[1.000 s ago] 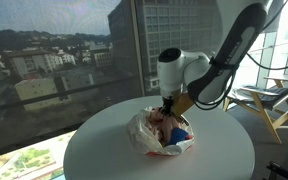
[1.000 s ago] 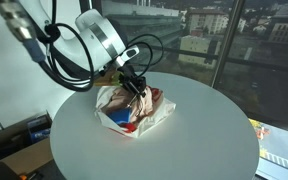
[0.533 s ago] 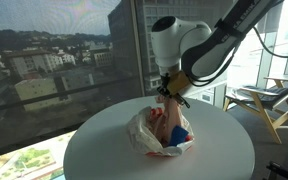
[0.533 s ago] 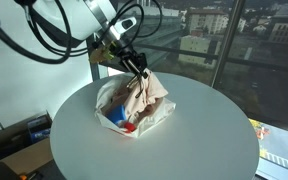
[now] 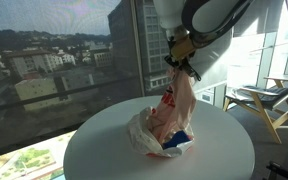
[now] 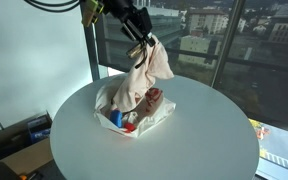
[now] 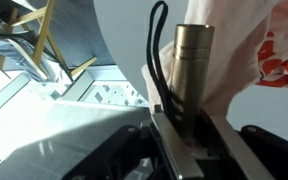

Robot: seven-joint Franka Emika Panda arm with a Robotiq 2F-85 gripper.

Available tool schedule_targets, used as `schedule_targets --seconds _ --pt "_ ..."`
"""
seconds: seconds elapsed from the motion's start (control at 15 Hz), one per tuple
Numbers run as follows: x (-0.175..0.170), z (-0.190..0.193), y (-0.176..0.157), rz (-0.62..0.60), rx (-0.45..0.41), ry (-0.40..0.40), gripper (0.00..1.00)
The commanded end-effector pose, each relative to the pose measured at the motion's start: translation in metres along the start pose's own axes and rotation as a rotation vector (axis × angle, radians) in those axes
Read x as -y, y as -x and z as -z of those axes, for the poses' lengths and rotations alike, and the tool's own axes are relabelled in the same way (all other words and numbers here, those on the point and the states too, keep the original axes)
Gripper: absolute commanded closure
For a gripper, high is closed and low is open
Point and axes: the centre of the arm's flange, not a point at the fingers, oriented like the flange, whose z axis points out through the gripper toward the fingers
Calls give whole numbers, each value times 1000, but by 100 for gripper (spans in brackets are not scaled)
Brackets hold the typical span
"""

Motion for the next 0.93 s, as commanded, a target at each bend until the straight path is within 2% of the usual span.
schedule_targets --seconds 0.0,0.33,0.53,0.73,0.87 --pt "-50 31 -38 -132 -17 105 85" --pt "-124 73 -74 -365 -16 211 85" --pt "-138 68 -80 -417 0 233 85" --pt "-103 7 -63 -417 -15 189 84" --pt "-83 -41 -47 -432 -32 196 84"
